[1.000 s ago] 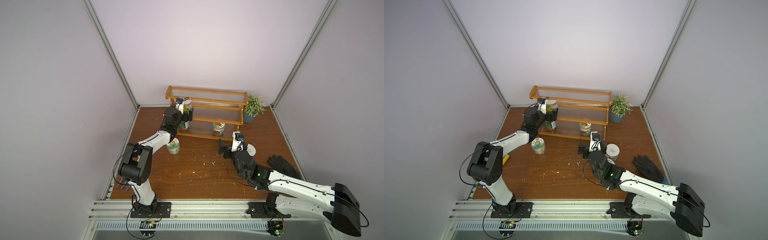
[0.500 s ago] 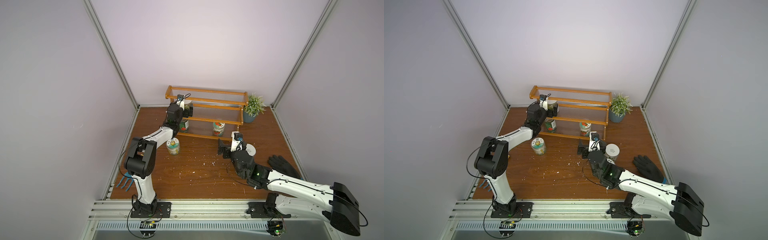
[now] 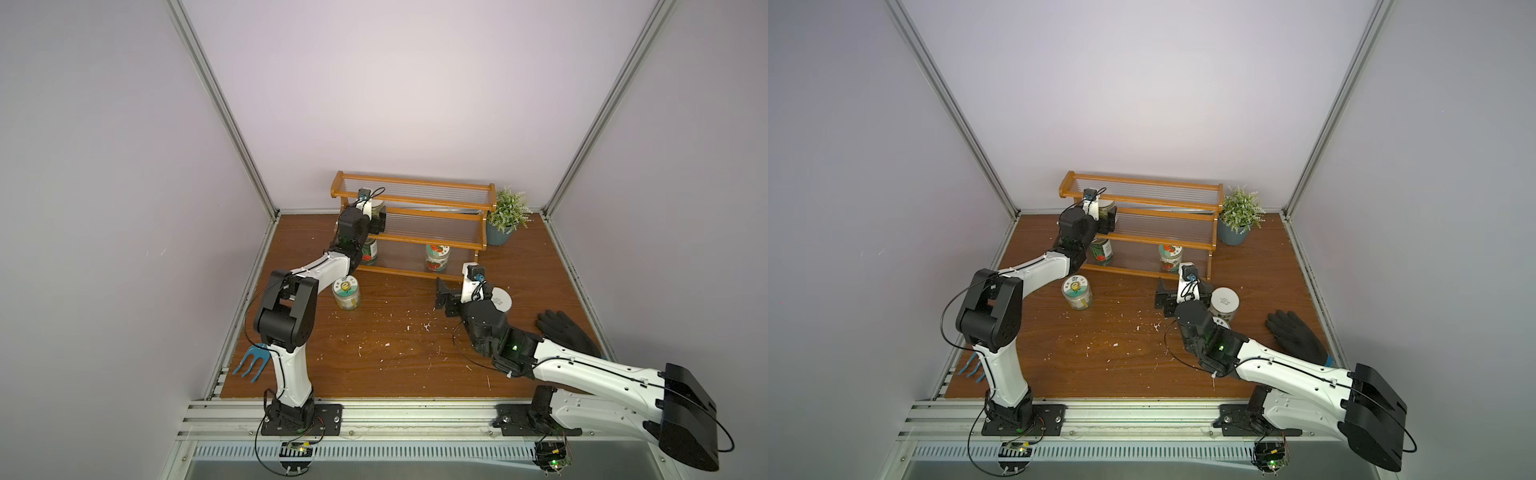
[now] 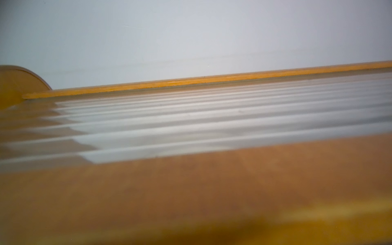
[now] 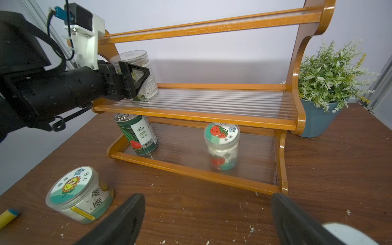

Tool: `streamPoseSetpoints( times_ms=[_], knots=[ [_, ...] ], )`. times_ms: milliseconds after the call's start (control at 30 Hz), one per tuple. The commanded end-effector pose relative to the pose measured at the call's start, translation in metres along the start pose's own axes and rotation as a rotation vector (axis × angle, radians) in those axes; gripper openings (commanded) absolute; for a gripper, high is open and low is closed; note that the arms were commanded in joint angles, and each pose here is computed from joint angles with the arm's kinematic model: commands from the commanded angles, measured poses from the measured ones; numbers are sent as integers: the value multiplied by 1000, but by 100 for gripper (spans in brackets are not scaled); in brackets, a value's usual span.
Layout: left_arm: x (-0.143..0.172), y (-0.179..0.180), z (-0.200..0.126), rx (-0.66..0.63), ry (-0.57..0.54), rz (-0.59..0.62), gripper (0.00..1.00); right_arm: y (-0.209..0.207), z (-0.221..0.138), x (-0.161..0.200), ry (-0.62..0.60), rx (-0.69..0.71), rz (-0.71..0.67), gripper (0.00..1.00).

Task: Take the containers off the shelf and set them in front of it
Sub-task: 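Pick up a container from the shelf, then place the container at the center of the board.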

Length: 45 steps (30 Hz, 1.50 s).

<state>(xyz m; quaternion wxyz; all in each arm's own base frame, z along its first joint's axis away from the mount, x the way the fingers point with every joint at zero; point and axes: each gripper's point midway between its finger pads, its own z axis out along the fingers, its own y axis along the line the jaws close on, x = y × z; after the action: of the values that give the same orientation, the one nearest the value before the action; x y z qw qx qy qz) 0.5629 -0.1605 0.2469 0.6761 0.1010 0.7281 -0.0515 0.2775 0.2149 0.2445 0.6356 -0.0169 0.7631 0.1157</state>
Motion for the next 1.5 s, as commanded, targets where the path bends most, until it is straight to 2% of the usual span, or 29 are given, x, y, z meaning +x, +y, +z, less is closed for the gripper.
streamPoseSetpoints(
  times_ms=[0, 300, 600, 833, 1167, 1300, 1467],
  knots=[
    [-20, -3, -1, 1, -57, -1, 59, 1, -2, -16, -35, -5, 43, 99],
    [-36, -10, -29, 33, -68, -9, 54, 0, 0, -19, -40, -4, 46, 99],
    [-42, -16, -65, 38, -43, -28, 52, -4, -2, -21, -41, -6, 53, 99],
    [-32, -15, -89, 34, 11, -62, 51, -6, -2, -21, -30, -21, 65, 99],
    [-32, -29, -146, 122, 30, -94, 51, -14, -10, -14, 7, -29, 67, 99],
    [-30, -50, -175, 185, 41, -85, 51, -18, -13, -12, 9, -22, 66, 99],
    [-13, -73, -213, 227, 74, -73, 51, -18, -13, -10, 13, -28, 67, 99]
  ],
)
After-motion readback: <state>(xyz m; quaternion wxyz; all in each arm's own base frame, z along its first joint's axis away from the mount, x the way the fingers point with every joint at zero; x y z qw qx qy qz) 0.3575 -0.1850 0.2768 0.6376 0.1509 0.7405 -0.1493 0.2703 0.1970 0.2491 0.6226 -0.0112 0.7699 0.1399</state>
